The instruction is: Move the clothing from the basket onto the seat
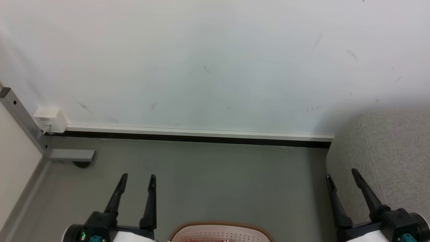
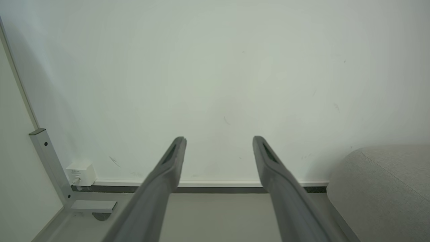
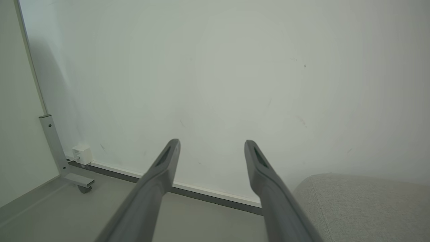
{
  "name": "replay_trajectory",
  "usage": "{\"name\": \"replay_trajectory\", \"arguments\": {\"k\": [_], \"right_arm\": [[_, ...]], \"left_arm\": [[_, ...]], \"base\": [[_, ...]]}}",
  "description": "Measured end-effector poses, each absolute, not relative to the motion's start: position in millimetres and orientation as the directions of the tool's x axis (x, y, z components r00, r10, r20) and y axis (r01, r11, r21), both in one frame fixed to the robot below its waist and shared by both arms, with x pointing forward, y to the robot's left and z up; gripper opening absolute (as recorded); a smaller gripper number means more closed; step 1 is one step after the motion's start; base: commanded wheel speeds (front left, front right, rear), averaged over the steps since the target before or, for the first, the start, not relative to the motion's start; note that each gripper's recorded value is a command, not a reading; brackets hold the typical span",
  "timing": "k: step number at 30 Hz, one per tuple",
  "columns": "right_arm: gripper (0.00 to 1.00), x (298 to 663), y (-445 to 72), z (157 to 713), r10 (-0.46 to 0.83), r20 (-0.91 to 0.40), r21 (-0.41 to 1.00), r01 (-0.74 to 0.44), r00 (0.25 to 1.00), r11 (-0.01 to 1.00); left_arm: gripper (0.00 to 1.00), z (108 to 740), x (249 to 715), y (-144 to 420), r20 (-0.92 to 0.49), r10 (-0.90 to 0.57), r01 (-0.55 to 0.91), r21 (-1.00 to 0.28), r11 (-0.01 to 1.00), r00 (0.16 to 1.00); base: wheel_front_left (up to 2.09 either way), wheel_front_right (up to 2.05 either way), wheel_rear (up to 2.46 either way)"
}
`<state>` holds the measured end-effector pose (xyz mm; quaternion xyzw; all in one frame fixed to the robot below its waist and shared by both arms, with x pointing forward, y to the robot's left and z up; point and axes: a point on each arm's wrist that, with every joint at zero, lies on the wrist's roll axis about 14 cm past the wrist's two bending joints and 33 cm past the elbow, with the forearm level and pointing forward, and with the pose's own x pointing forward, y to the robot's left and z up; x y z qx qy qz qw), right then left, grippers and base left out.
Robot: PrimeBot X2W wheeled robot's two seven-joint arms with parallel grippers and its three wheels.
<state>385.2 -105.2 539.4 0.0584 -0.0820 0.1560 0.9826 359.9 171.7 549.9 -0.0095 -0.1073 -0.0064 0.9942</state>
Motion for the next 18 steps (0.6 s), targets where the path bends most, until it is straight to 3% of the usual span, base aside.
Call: {"name": "replay_trajectory", "arguments": {"k": [18], "right_arm": [[1.0, 385.8, -108.6, 537.7, 0.284, 0.176, 0.106, -0.305, 0.942, 0.946]], "left_arm": [[1.0, 546.4, 361.5, 169.4, 0.203, -0.018, 0.022, -0.018, 1.0, 0.979]], "base": [[0.0, 0.0, 0.0]]}}
